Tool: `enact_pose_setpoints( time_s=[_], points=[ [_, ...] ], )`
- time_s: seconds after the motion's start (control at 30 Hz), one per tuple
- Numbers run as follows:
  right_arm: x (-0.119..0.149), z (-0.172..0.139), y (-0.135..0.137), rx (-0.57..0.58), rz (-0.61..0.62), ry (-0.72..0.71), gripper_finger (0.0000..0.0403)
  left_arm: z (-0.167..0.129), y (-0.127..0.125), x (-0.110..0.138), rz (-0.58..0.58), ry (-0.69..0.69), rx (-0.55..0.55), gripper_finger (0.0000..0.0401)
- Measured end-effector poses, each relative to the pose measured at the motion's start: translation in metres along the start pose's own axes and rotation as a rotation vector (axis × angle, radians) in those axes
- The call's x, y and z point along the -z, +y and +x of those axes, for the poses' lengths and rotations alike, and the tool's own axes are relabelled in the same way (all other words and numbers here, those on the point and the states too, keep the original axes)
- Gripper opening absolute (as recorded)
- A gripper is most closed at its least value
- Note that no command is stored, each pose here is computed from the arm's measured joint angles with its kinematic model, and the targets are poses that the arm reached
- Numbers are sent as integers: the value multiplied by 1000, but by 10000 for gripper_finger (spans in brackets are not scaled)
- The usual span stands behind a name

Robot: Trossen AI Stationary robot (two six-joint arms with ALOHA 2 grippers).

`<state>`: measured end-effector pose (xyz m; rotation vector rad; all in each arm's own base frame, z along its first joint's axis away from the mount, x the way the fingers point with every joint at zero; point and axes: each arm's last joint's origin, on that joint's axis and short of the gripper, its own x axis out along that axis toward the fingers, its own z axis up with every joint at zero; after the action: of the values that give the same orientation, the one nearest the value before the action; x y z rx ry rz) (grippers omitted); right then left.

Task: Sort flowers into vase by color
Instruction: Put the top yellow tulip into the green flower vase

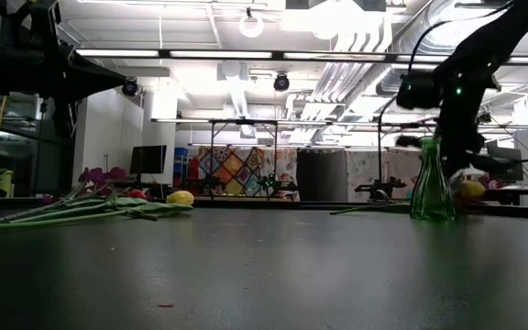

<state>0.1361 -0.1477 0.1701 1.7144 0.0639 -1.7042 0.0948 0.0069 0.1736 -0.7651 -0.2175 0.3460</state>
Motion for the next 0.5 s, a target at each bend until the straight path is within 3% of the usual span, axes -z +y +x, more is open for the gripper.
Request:
enact_pose_setpoints(
  time_s=[0.3,0.37,0.5],
  points=[
    [-7,-47,20,-426,-136,-52,1,0,0,0,1,1,0,0],
    [-9,-59,25,-535,-233,-68,0,0,0,0,0,0,0,0],
    [-11,-94,32,-839,-551,-95,0,0,0,0,0,0,0,0]
  ],
)
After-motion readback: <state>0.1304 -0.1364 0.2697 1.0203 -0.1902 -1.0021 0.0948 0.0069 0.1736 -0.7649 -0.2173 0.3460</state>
